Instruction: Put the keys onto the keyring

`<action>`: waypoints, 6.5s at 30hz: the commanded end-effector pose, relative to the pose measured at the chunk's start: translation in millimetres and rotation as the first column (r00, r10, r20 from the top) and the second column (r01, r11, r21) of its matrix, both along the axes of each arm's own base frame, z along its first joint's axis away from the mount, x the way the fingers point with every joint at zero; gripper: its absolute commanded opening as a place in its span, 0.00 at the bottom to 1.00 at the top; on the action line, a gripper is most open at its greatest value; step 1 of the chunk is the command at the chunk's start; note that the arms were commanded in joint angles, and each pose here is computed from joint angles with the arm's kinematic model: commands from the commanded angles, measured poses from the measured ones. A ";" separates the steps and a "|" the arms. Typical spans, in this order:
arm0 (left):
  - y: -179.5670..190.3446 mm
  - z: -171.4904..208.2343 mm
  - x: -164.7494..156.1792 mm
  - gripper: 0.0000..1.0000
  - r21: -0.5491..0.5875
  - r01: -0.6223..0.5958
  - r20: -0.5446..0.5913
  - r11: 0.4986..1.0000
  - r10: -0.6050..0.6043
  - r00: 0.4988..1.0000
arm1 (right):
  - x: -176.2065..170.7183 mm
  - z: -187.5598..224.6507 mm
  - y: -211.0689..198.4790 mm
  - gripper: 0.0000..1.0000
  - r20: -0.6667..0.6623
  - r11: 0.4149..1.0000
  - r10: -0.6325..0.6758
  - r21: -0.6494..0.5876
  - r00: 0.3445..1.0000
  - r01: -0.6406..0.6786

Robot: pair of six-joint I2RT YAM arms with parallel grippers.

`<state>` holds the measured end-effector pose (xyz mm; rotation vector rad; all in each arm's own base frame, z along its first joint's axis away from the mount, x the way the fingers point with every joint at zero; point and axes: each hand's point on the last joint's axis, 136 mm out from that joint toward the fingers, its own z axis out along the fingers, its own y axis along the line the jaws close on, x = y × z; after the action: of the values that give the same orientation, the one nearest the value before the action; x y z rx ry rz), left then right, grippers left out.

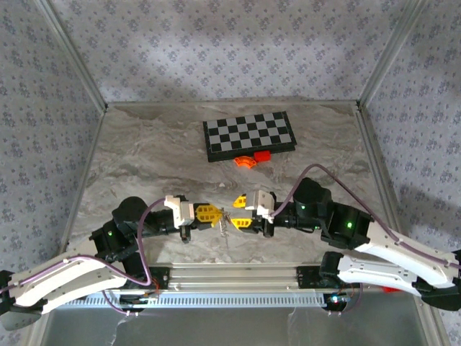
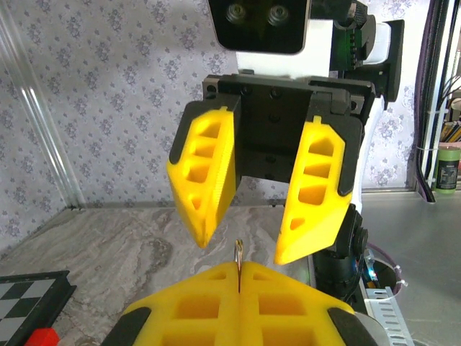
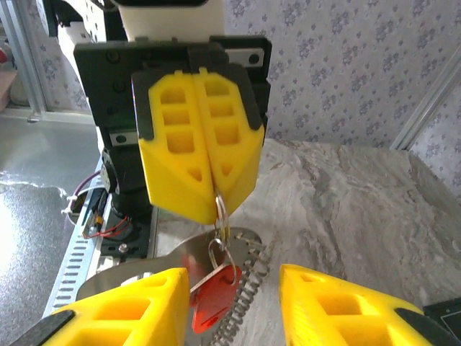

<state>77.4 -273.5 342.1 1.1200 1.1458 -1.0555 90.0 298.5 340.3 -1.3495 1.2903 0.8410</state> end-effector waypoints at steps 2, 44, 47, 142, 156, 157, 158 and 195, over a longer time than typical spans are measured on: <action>0.0 15.6 -6.6 0.00 -0.058 0.036 0.019 0.998 -0.035 0.999 | 3.4 8.4 7.4 0.38 -0.012 0.998 -0.001 0.056 1.000 0.002; 4.6 -45.5 36.1 0.10 0.233 -0.197 -0.005 0.952 0.204 0.979 | 10.8 -38.8 20.9 0.00 -0.060 0.962 0.016 -0.271 0.998 -0.031; 3.7 -44.3 35.6 0.02 0.228 -0.193 -0.003 0.954 0.199 0.980 | 7.8 -37.5 21.7 0.00 -0.063 0.963 0.030 -0.265 0.998 -0.045; 1.3 10.1 0.8 0.00 -0.104 -0.004 -0.015 0.995 0.002 1.000 | -11.8 2.5 -6.5 0.35 -0.054 0.995 0.101 0.001 0.993 -0.102; 2.4 13.7 -3.1 0.00 -0.110 0.015 -0.010 0.994 -0.016 1.000 | -9.0 -0.4 -8.0 0.40 -0.076 0.995 0.098 0.018 0.992 -0.097; 2.1 12.9 -3.0 0.00 -0.108 0.015 -0.012 0.994 -0.017 1.000 | -8.7 0.2 -7.9 0.40 -0.075 0.995 0.098 0.020 0.992 -0.097; 2.1 13.0 -2.9 0.00 -0.108 0.015 -0.012 0.994 -0.016 1.000 | -8.5 0.7 -7.3 0.41 -0.076 0.995 0.098 0.023 0.992 -0.096; -2.6 9.6 -3.3 0.00 -0.111 0.032 -0.023 0.993 -0.034 0.999 | 1.3 -4.7 3.3 0.41 -0.131 0.991 0.101 0.105 0.986 -0.087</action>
<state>78.4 -279.2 333.9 1.0692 1.1445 -1.1221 94.2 303.6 327.8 -1.3175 1.3042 1.0356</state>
